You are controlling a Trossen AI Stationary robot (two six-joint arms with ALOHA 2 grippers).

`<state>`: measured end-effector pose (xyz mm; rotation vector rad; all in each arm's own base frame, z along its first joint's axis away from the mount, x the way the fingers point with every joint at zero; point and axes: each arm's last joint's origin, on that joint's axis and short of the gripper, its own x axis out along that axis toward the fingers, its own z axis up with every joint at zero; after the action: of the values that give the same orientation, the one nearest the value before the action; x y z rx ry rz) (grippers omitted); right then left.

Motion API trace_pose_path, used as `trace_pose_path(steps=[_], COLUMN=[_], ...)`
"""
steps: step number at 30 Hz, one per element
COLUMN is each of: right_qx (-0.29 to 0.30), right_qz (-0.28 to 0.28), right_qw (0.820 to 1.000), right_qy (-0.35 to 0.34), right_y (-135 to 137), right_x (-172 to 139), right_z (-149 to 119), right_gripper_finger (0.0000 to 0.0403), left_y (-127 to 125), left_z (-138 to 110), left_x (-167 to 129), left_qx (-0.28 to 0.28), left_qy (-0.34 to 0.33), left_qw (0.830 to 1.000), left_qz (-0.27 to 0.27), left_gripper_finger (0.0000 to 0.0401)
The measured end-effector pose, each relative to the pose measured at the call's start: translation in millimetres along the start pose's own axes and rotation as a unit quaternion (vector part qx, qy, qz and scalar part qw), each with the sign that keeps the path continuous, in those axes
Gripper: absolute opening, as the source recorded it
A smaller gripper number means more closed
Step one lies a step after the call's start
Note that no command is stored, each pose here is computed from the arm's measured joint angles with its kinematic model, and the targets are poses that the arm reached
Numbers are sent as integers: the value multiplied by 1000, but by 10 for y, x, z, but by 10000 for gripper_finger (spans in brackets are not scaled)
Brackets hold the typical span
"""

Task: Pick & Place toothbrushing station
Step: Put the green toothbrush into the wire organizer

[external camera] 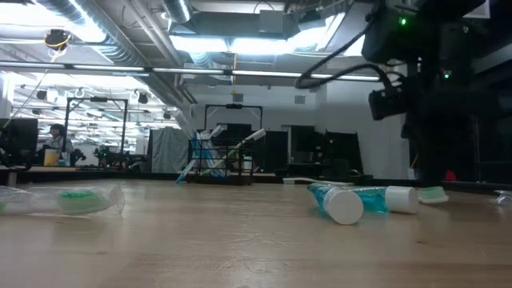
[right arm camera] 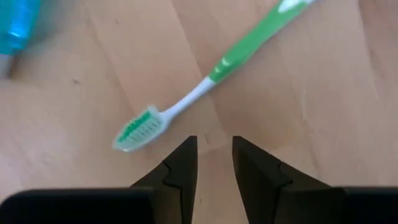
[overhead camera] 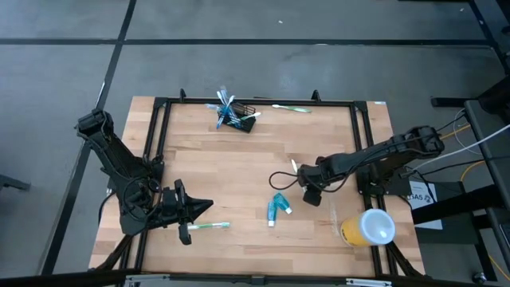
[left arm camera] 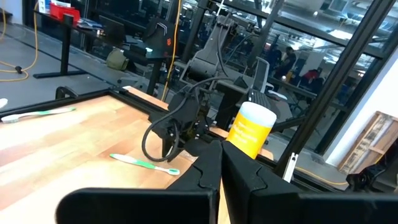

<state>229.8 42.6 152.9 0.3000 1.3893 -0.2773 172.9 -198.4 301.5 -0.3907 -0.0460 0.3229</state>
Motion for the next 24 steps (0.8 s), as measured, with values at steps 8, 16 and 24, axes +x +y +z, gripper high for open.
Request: trace_pose_path(steps=[8,16,24], right_qx=[5,3,-23], right_qz=[22,77,111], right_qw=[999,997,992], right_qy=[34,-19,-49], right_y=[60,254,543], right_x=[206,167,304], right_z=[11,240,769], right_gripper_finger=[104,105,104], left_y=[-1,-3,-2], left_z=[-2,-3,-5], left_x=[-3,-6,-6], left_qx=[1,1,2], left_qy=[0,1,1], left_qw=[1000,1000,1000], left_qz=[-1,-2,-1], left_gripper_finger=[2,2,4])
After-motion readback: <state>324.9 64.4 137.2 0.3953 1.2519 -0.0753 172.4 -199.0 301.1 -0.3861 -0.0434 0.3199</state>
